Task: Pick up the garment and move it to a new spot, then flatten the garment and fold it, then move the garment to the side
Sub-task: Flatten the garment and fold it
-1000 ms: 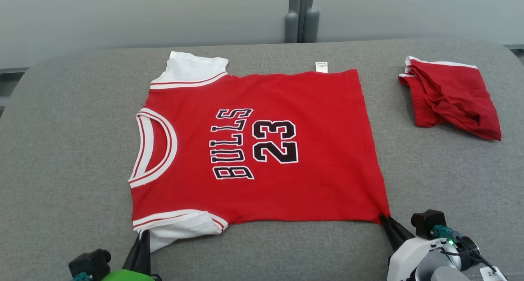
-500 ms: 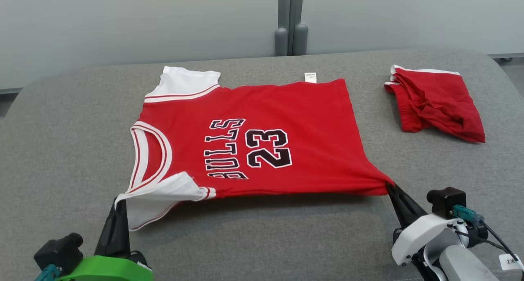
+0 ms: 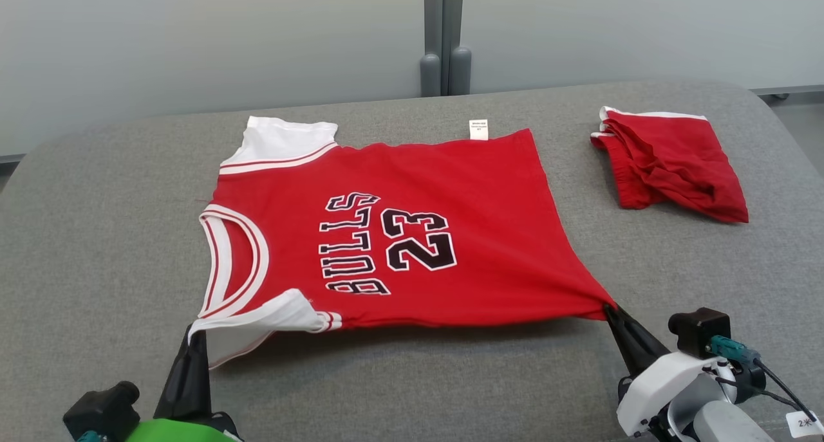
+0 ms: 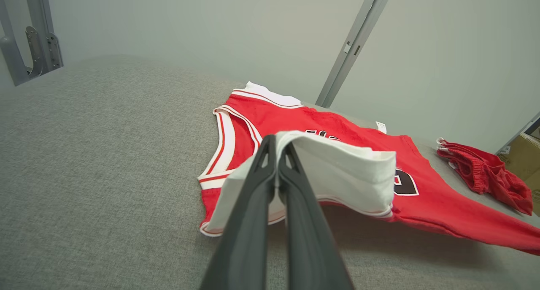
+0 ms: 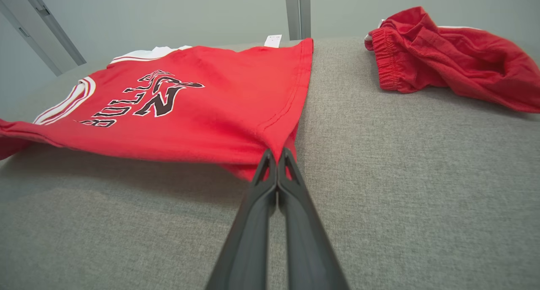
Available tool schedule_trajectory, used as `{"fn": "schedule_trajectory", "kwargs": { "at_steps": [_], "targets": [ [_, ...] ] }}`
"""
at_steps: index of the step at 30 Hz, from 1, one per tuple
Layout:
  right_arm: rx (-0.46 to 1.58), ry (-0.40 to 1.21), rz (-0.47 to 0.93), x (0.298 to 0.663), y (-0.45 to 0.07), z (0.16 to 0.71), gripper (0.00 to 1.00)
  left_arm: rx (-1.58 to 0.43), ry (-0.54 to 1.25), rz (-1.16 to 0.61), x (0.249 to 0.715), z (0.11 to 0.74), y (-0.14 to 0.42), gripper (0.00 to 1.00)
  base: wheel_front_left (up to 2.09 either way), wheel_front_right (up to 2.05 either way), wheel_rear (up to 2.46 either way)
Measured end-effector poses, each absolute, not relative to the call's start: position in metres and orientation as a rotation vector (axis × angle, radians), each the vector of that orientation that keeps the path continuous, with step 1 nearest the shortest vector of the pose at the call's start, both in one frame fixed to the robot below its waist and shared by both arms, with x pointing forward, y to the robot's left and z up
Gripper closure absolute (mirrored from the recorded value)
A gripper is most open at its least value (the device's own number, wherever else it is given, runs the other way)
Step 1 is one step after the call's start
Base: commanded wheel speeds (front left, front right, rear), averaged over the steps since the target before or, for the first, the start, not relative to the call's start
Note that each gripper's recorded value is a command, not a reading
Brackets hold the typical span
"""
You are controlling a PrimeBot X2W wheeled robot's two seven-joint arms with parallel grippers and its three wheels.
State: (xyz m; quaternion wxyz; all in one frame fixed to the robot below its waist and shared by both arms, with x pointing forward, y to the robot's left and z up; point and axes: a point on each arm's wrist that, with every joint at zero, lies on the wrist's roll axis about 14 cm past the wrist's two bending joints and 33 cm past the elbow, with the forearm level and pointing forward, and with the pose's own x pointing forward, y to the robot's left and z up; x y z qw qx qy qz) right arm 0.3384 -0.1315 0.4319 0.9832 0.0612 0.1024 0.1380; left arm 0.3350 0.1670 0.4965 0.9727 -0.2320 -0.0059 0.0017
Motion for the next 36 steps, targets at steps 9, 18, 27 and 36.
{"fn": "schedule_trajectory", "kwargs": {
  "at_steps": [9, 18, 27, 36],
  "targets": [
    [0.029, 0.323, 0.349, 0.364, -0.124, 0.420, 1.00, -0.365, 0.036, -0.079, 0.366, 0.493, 0.155, 1.00, 0.00, 0.00, 0.00],
    [-0.036, 0.367, 0.386, 0.419, -0.121, 0.427, 1.00, -0.309, 0.048, -0.091, 0.420, 0.495, 0.155, 1.00, 0.00, 0.00, 0.00],
    [-0.059, 0.438, 0.418, 0.460, -0.111, 0.408, 1.00, -0.230, 0.146, -0.113, 0.467, 0.464, 0.152, 1.00, 0.00, 0.00, 0.00],
    [-0.049, 0.505, 0.404, 0.465, -0.116, 0.379, 0.00, -0.196, 0.235, -0.106, 0.483, 0.430, 0.154, 0.00, 0.00, 0.00, 0.00]
  ]
}}
